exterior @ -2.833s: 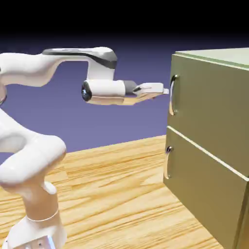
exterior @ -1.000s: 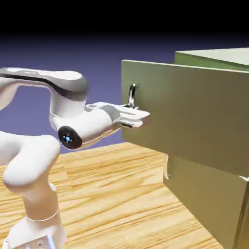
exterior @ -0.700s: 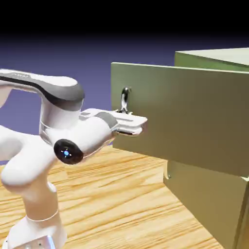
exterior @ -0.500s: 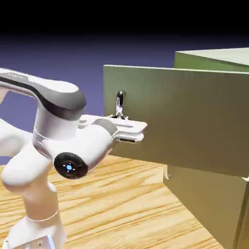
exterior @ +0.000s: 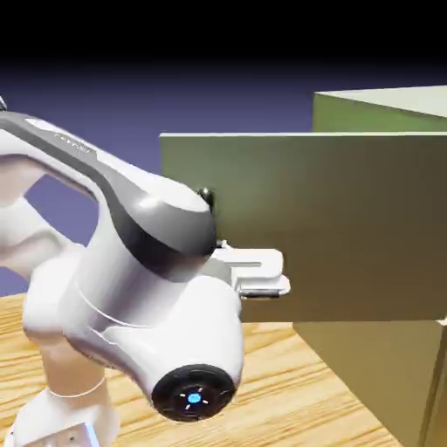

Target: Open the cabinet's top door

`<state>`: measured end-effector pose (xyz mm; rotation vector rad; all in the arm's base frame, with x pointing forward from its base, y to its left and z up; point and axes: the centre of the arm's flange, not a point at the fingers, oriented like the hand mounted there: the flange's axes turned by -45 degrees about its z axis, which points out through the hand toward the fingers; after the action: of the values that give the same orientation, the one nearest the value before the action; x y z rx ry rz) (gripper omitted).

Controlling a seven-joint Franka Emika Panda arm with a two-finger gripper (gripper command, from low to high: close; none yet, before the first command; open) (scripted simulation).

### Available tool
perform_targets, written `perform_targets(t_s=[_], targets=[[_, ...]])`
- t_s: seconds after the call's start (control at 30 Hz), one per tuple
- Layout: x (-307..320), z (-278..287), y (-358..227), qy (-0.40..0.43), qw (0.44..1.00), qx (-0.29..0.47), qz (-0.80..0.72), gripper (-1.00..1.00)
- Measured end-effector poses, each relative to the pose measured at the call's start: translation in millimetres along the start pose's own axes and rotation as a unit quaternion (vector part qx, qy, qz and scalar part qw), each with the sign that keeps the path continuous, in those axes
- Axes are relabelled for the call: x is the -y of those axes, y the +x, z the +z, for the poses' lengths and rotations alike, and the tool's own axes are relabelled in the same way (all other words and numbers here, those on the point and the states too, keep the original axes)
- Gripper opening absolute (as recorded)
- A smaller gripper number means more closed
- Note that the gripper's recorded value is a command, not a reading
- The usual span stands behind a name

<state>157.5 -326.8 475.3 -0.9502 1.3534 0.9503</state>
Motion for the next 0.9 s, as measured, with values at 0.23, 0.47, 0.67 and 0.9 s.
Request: perform_targets(t_s=[0.23,0.47,0.67,0.9], targets=[[12.3,-28.0,1.8,-0.038,0.999,0.001,0.001,-1.0],[14.3,-36.4,3.1,-0.045,0.999,0.002,0.003,-1.0],[22.6,-48.0,-0.6,-0.066,0.998,0.0,-0.001,-1.0],[42.0,-82.4,0.2,-0.112,0.994,0.0,0.0,-1.0]])
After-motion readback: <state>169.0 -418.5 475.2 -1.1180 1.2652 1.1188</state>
